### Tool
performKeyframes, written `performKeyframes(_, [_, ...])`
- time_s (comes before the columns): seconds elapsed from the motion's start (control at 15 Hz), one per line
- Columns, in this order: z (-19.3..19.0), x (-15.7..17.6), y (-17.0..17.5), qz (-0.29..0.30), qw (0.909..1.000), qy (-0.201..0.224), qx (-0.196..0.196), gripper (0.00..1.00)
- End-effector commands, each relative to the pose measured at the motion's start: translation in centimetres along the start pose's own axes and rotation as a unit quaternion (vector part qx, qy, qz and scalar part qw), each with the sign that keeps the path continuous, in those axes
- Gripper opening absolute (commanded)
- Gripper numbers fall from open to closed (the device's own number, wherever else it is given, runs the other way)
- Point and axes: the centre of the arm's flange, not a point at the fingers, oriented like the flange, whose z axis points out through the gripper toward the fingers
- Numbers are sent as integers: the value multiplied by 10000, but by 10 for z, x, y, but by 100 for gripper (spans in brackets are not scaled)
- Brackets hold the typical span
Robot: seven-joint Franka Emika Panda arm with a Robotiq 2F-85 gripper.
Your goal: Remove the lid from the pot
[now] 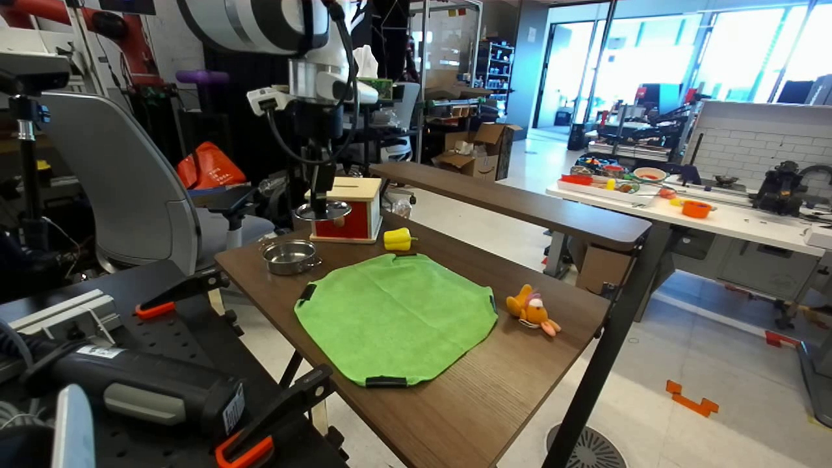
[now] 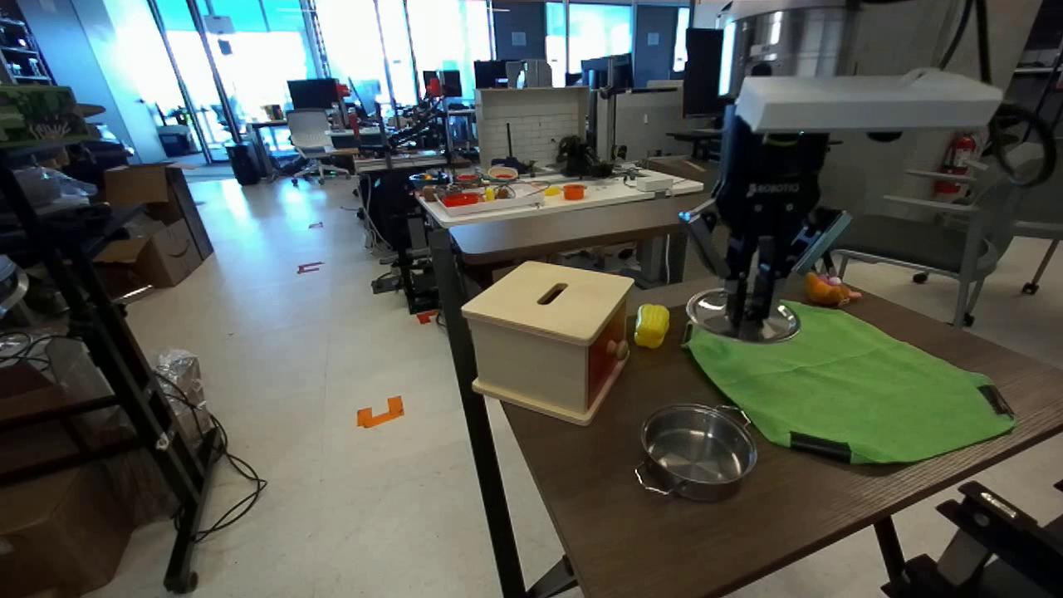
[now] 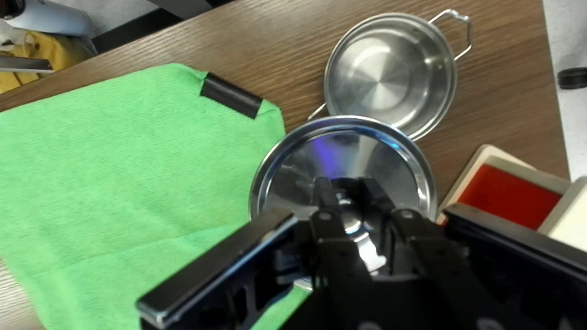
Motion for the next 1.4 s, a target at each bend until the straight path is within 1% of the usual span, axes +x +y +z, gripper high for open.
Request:
performKeyframes(0.0, [-29, 10, 65, 299, 9993, 44, 213, 5])
performKeyframes(0.13, [-34, 23, 109, 532, 9981, 44, 321, 5])
performKeyframes(0.2, [-40, 23, 130, 659, 9972, -15, 348, 5])
performKeyframes(0.47, [-37, 40, 218, 1094, 9924, -100, 548, 5])
performKeyframes(0.53, [-31, 48, 239, 1206, 9908, -76, 608, 5])
performKeyframes(0.6, [-33, 48, 255, 1355, 9887, -111, 637, 5])
performKeyframes(0.67, [-27, 59, 275, 1445, 9868, -138, 714, 5])
performKeyframes(0.8, [-26, 66, 307, 1765, 9811, -132, 776, 5])
performKeyframes(0.93, [-21, 73, 329, 2060, 9750, -177, 817, 5])
performKeyframes(1.13, [-5, 88, 348, 2381, 9676, -296, 783, 5])
performKeyframes(1.33, [19, 99, 348, 2635, 9605, -474, 755, 5])
